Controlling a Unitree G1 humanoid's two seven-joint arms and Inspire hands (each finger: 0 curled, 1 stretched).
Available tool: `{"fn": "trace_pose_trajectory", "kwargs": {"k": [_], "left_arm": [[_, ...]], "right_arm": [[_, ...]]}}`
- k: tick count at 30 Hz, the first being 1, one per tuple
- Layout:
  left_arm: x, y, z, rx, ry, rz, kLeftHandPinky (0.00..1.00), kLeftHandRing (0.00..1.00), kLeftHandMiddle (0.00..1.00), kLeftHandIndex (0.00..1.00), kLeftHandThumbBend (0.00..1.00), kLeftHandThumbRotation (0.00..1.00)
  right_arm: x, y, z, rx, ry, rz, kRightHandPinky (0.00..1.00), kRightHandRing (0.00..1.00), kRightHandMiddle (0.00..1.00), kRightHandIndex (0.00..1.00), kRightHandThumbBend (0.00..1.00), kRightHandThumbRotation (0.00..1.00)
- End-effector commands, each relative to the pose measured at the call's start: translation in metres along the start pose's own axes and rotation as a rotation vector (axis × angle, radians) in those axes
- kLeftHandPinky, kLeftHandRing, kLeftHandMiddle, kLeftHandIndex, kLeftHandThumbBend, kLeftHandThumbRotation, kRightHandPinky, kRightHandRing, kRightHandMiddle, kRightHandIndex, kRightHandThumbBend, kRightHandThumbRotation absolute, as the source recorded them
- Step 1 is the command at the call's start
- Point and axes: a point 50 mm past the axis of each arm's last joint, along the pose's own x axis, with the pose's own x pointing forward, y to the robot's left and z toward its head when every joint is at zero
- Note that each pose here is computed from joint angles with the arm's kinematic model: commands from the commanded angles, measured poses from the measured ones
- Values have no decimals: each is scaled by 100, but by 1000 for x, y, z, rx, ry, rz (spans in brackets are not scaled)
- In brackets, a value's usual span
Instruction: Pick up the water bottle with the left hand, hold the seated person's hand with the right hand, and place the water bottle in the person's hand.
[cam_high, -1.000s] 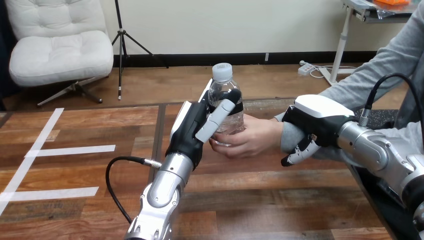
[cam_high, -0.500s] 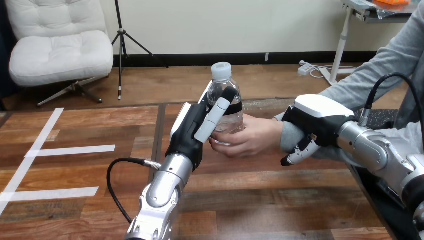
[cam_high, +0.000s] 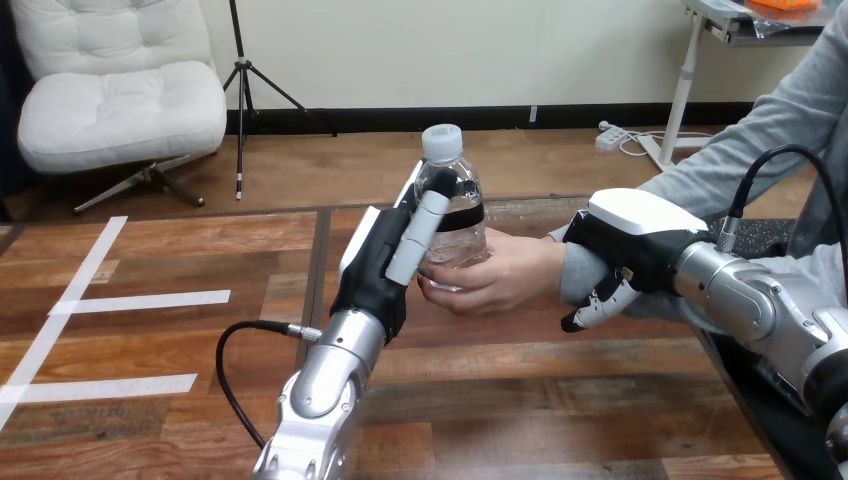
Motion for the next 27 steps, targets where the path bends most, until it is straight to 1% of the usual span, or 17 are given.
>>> {"fn": "trace_pose_trajectory", "kwargs": {"k": [1,7,11,16,17,19,21,23,27], "left_arm": [[3,9,26,-1,-105,10,100,100,100,100,99,100],[-7,23,28,-12,-120,36,100,100,100,100,97,100],[-16,35,30,-18,-126,72,100,100,100,100,98,100],[-26,49,29,-22,-137,108,100,100,100,100,100,100],[-29,53,29,-21,-138,126,100,100,100,100,100,100],[-32,58,29,-21,-138,147,100,100,100,100,100,100],[-36,64,29,-26,-151,176,100,100,100,100,100,100],[-40,70,29,-23,-152,196,100,100,100,100,100,100],[-47,78,29,-15,-149,221,100,100,100,100,100,100]], "right_arm": [[10,-27,27,51,-114,-129,17,21,25,26,68,0],[9,-28,27,49,-115,-128,16,20,25,26,68,0],[8,-28,25,53,-115,-133,17,21,26,27,69,0],[8,-29,24,55,-102,-122,20,25,30,31,70,0],[8,-30,24,59,-99,-118,21,26,31,31,71,0],[8,-30,23,63,-97,-114,25,29,35,35,72,3],[7,-30,23,67,-96,-109,27,31,37,38,73,6],[7,-31,22,66,-91,-103,29,33,39,40,73,9],[7,-31,21,69,-81,-91,38,43,48,49,76,17]]}}
